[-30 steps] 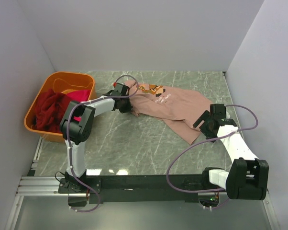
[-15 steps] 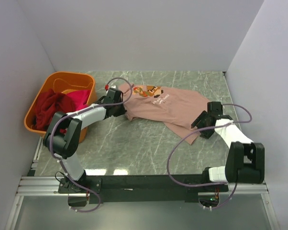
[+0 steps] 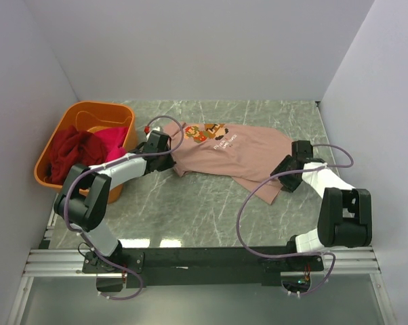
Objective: Fold and stack the t-shirts
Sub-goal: Flatten the tshirt out
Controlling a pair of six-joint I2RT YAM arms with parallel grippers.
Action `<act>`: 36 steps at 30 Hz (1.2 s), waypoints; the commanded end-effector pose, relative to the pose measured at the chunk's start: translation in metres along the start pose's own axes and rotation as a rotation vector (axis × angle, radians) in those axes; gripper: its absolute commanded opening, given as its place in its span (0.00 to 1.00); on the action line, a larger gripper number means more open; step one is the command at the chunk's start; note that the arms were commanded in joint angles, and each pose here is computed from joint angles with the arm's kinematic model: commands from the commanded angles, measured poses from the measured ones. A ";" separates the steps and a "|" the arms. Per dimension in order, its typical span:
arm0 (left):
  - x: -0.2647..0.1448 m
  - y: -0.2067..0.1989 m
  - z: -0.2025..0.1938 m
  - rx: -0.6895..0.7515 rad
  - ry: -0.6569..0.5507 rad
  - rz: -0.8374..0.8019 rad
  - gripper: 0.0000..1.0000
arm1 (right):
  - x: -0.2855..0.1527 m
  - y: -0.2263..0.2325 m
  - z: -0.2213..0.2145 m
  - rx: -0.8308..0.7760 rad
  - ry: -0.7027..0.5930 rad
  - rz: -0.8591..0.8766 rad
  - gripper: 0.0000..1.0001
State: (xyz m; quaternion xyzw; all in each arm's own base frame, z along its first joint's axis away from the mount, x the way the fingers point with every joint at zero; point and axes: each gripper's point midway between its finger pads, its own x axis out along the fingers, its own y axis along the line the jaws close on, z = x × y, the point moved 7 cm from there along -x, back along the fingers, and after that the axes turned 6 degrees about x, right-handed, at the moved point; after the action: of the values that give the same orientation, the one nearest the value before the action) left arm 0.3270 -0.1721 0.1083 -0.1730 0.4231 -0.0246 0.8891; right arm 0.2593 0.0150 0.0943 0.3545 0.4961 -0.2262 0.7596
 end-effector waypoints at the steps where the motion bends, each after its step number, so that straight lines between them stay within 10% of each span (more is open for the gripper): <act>1: -0.010 -0.005 0.010 -0.006 -0.057 -0.016 0.00 | -0.002 0.017 0.024 -0.008 -0.087 0.028 0.63; 14: -0.010 -0.005 0.012 -0.013 -0.058 -0.007 0.00 | 0.009 0.003 0.021 -0.024 -0.070 -0.078 0.60; 25: -0.013 -0.005 0.016 -0.012 -0.081 0.006 0.00 | 0.009 0.018 0.027 -0.055 -0.076 -0.013 0.00; 36: -0.058 -0.021 0.067 -0.007 -0.281 -0.016 0.00 | -0.075 0.043 0.045 -0.107 -0.343 0.193 0.00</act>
State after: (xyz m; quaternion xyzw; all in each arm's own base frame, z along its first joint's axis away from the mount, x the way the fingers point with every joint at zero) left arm 0.3309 -0.1641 0.1476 -0.1744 0.3656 -0.0064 0.9143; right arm 0.2770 0.0117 0.1369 0.3186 0.4259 -0.2036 0.8220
